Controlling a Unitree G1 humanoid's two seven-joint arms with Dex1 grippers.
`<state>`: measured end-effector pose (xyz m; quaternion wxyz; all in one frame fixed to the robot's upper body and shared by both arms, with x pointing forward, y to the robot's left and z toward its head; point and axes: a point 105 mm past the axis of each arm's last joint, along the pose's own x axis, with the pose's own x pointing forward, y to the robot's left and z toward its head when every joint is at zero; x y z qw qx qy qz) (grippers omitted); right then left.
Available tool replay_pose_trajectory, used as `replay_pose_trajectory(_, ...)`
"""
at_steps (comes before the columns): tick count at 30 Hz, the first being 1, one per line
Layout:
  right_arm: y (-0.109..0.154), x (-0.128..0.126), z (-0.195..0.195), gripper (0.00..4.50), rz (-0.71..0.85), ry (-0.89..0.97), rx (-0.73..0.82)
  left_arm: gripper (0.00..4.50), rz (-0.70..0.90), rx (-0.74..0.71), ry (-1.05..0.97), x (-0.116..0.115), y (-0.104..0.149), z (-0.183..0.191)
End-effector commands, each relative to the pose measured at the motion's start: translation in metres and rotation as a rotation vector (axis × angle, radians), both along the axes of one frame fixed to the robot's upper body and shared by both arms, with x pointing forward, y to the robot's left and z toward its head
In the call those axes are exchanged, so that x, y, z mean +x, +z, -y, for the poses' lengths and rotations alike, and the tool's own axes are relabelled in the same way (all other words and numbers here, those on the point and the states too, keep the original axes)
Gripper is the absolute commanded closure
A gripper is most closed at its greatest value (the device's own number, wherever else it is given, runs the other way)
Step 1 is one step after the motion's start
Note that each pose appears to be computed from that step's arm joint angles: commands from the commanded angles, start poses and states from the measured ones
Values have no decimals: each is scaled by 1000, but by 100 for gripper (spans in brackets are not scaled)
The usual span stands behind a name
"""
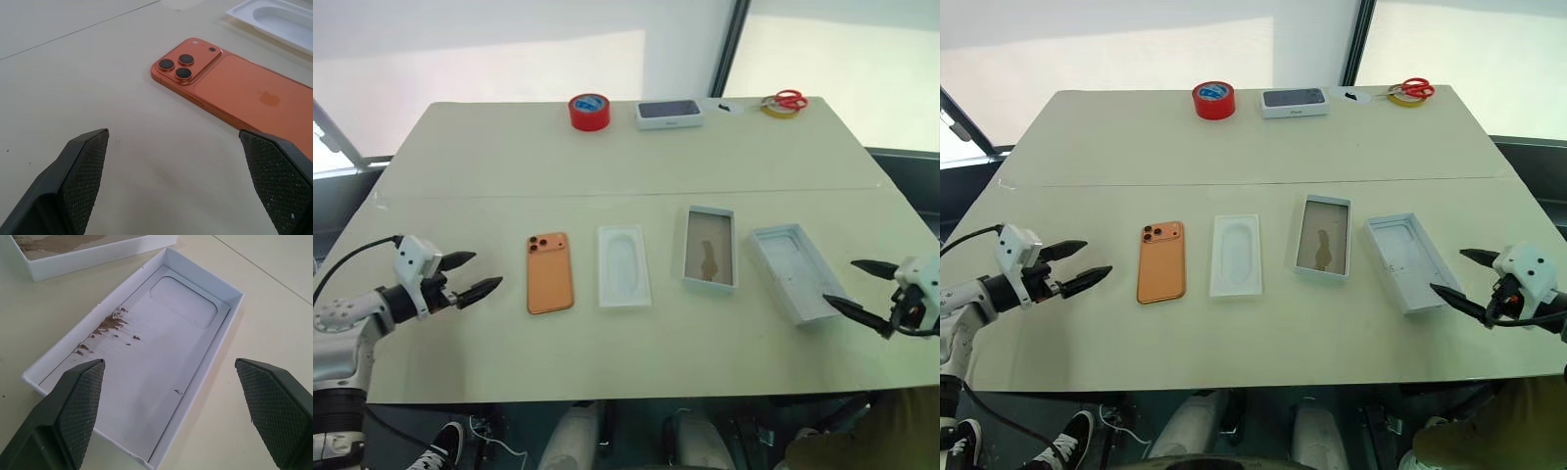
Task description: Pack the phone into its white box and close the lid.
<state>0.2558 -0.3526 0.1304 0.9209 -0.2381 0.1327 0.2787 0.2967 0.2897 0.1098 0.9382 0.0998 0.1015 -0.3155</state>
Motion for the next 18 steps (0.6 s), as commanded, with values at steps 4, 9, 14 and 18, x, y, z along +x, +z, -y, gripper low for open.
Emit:
replay_pose_trajectory(4,13,0,7,5,46,-14,-19,3,81,27,-7,5,18,1)
replay_pose_trajectory(9,12,2,5,5,50,-9,-17,3,88,17,-20,5,21,3)
replay_pose_trajectory(14,11,3,2,5,47,-2,-16,3,96,12,-22,6,23,4)
replay_pose_trajectory(18,12,5,-1,5,50,5,-16,3,105,14,-32,6,25,7)
